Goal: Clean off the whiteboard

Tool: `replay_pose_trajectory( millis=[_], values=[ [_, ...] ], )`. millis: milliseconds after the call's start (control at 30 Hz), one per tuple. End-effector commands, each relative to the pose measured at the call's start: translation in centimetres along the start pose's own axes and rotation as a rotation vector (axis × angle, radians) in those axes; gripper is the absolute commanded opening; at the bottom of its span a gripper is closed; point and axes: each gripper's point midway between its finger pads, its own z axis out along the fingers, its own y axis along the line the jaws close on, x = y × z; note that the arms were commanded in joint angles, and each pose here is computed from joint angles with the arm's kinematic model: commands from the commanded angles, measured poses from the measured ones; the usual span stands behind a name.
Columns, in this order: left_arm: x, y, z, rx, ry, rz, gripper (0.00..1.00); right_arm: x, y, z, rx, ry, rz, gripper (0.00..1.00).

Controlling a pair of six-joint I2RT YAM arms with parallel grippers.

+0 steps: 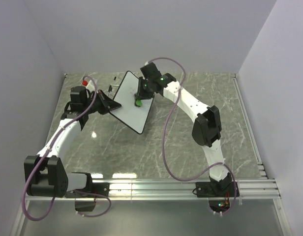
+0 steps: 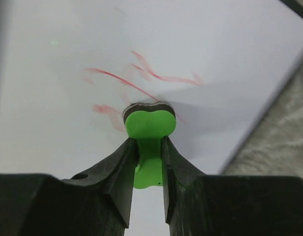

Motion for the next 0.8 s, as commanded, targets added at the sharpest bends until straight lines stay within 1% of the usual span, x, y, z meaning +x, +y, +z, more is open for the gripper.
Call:
replay_pose_trajectory(
  millis=[0,100,200,333,433,467,533,567,600,633,667,733,767],
  values=[
    [4.1,-11.8,-4.1,0.469,0.176,0.187,0.00,0.0,8.4,-1.2,-0.227,-0.002,-0.046,0.00],
    [4.9,-12.3,-4.3,0.488,0.188,0.189,0.00,-1.2,10.1,-1.6,-0.278,-0.032,-0.034,0.00],
    [5.4,-12.7,-4.5,0.496,0.198,0.197,0.00,-1.8,10.7,-1.6,-0.297,-0.047,-0.029,0.00],
    [5.0,-13.2,-5.1,0.486,0.163,0.219,0.00,-1.3,9.3,-0.8,-0.254,-0.029,-0.024,0.00],
    [4.6,-13.4,-5.0,0.481,0.156,0.221,0.00,-0.3,7.1,-0.5,-0.205,-0.012,-0.023,0.00],
    [4.5,-13.5,-5.1,0.479,0.152,0.225,0.00,0.8,5.9,-0.5,-0.179,0.013,-0.018,0.00],
    [4.3,-13.4,-5.0,0.472,0.149,0.226,0.00,1.0,4.3,-0.6,-0.163,0.010,-0.004,0.00],
    [4.2,-13.4,-5.0,0.470,0.145,0.227,0.00,2.2,2.8,-0.8,-0.133,0.028,0.005,0.00],
    [4.1,-13.4,-5.0,0.467,0.141,0.228,0.00,1.8,1.9,-0.9,-0.127,0.012,0.018,0.00],
    [3.9,-13.4,-5.0,0.463,0.132,0.229,0.00,1.6,1.5,-2.1,-0.129,-0.007,0.022,0.00],
    [3.8,-13.3,-5.0,0.457,0.129,0.226,0.00,3.2,-0.4,-1.4,-0.094,0.024,0.036,0.00],
    [3.5,-13.2,-5.0,0.451,0.121,0.228,0.00,2.7,-1.8,-2.2,-0.091,0.000,0.063,0.00],
    [3.3,-13.1,-5.0,0.446,0.114,0.226,0.00,3.7,-3.0,-1.9,-0.072,0.015,0.074,0.00]
  ],
)
